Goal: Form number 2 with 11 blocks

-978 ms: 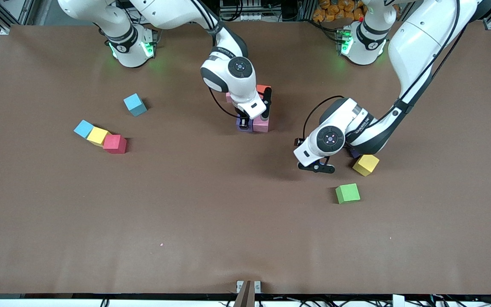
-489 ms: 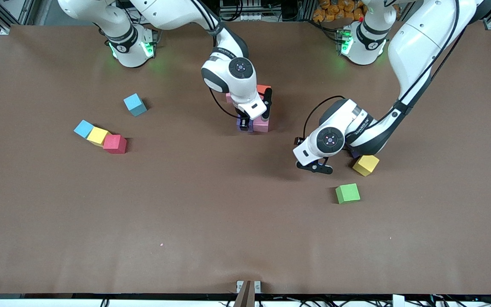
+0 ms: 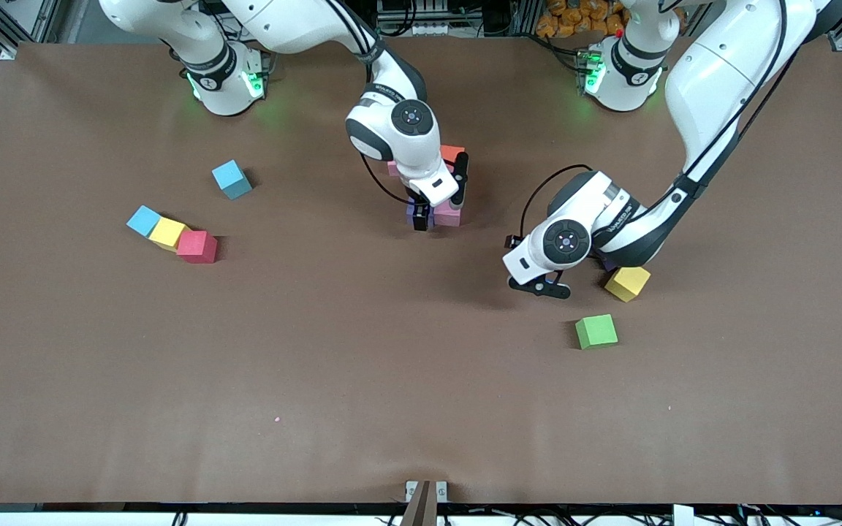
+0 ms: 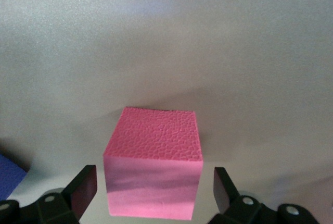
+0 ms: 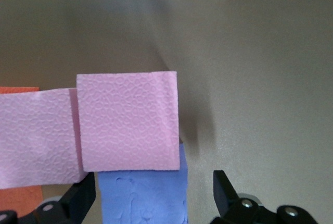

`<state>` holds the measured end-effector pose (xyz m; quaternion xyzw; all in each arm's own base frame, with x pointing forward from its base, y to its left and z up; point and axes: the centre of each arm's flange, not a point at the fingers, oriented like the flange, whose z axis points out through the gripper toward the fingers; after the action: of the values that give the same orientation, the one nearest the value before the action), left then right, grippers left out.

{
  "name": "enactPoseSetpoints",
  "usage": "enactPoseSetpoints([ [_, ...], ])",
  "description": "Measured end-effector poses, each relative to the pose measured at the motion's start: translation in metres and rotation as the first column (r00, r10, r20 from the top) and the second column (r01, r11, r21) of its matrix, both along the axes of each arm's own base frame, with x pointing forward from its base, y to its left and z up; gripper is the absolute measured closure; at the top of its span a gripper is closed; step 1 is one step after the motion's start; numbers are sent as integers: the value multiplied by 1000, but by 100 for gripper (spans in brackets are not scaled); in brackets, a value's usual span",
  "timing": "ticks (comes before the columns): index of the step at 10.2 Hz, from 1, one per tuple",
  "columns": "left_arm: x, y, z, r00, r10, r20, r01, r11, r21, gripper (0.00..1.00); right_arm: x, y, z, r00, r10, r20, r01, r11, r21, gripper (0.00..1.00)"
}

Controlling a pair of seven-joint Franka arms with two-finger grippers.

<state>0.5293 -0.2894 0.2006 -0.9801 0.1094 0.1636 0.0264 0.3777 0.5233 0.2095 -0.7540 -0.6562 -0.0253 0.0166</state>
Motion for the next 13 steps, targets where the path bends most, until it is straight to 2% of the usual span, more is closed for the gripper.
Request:
enactPoseSetpoints([
  [2,1,0,0,1000,-1,3,1,1000,-2,6,0,1,4,1000,2,-3,-2,1000,-9,0],
  [3,1,0,1,1000,0,5,0,1000,-4,15,-1,0,8,1000,2,-9,-3,1000,-22,0],
  [5,2,0,1,1000,0,7,0,1000,-5,23,-1,-1,17,1000,3,-18,-3,999,-45,0],
  [8,6,3,2,1000,7,11,-7,1000,-4,25,-2,-2,32,1000,4,-17,-5,998,-56,0],
  [10,8,5,3,1000,12,15,-12,1000,-4,26,2,-11,59,1000,-9,-18,7,996,-88,0],
  [13,9,7,3,1000,14,16,-14,1000,-3,32,42,-84,109,993,-116,-14,112,983,-143,0],
])
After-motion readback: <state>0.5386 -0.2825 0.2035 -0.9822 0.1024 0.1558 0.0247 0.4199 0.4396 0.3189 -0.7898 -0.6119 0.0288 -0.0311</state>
